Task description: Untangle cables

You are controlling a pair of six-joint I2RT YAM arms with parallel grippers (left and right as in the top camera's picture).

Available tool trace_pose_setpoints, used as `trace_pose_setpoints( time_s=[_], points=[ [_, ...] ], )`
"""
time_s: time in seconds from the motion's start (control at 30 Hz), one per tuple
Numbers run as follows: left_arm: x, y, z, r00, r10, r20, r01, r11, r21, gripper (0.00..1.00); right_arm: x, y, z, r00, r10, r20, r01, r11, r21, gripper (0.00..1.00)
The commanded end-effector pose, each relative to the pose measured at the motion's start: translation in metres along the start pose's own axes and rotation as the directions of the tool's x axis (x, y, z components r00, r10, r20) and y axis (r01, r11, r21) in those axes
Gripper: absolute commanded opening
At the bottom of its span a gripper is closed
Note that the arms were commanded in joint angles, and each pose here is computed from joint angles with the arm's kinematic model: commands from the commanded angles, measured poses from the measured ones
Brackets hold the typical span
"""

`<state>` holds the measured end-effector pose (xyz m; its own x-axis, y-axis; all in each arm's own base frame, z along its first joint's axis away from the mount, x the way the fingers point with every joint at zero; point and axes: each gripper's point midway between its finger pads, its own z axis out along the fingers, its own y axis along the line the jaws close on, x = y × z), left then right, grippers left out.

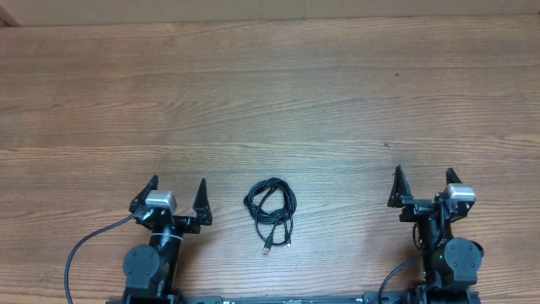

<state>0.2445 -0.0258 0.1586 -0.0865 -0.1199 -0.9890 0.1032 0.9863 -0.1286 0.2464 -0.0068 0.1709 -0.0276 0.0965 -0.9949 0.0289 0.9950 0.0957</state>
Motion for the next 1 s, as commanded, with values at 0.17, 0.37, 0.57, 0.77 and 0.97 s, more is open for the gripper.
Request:
trace_pose_setpoints(
  time_s=[0.17, 0.37, 0.57, 0.77, 0.97],
  points=[
    [0.003, 0.001, 0.000, 1.000, 0.016, -0.003, -0.016, 1.000, -0.007, 0.99, 0.001, -0.002, 0.000, 1.000, 0.003, 0.008, -0.003, 1.000, 0.011, 1.00],
    [0.003, 0.001, 0.000, 1.000, 0.016, -0.003, -0.016, 1.000, -0.007, 1.00, 0.001, -0.002, 0.000, 1.000, 0.003, 0.008, -0.003, 1.000, 0.011, 1.00],
    [0.003, 0.001, 0.000, 1.000, 0.016, -0.003, -0.016, 1.000, -0.007, 1.00, 0.001, -0.002, 0.000, 1.000, 0.003, 0.008, -0.003, 1.000, 0.011, 1.00],
    [0.002, 0.001, 0.000, 1.000, 0.016, -0.003, -0.016, 1.000, -0.007, 0.99, 0.001, -0.002, 0.000, 1.000, 0.003, 0.008, -0.003, 1.000, 0.011, 1.00],
    [-0.108, -0.009, -0.025, 0.903, 0.018, 0.429, -0.026, 1.000, 0.013, 1.00, 0.001, -0.002, 0.000, 1.000, 0.003, 0.008, -0.003, 1.000, 0.012, 1.00]
  ],
)
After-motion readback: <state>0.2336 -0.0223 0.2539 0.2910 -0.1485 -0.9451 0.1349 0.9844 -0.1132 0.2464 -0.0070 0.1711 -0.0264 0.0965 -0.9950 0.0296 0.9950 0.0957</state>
